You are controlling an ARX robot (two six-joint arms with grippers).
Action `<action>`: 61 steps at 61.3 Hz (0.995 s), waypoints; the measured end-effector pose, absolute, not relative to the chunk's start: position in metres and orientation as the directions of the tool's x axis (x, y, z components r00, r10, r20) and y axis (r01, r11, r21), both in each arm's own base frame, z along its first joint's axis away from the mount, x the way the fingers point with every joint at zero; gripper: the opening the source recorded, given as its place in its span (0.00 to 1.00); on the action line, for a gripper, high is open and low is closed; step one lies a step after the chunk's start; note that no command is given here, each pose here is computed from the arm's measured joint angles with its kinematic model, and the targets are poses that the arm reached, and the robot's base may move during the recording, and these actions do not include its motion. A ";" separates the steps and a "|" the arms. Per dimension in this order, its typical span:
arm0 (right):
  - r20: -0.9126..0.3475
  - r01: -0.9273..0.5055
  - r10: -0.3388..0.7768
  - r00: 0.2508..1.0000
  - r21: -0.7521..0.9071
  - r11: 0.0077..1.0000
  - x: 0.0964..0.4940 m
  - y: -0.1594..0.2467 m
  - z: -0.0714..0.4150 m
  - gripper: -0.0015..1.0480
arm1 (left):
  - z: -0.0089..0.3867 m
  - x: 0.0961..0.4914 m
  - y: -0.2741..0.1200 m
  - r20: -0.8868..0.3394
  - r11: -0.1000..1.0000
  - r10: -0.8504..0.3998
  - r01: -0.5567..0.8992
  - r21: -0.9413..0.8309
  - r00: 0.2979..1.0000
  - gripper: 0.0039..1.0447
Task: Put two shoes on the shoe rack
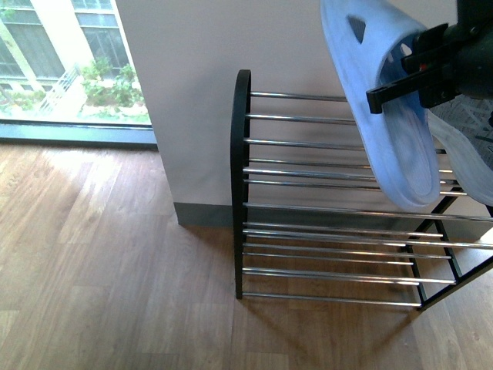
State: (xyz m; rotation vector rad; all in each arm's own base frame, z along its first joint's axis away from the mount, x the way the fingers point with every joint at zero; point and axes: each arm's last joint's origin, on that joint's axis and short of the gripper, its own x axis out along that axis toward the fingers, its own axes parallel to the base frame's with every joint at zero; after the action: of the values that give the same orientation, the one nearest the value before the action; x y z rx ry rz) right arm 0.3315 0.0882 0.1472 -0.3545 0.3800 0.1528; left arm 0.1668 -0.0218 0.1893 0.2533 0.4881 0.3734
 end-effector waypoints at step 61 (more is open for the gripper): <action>-0.406 -0.115 -0.259 0.877 -0.699 0.706 0.425 0.038 0.070 0.01 | 0.189 0.167 -0.022 -0.407 0.902 0.406 -0.287 0.323 0.818 0.01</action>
State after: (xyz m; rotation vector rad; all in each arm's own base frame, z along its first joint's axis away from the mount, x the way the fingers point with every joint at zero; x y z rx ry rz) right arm 0.4250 0.0381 0.0699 -0.7916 0.5088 -0.0835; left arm 0.1668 -0.0218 0.1893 0.2533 0.4881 0.3734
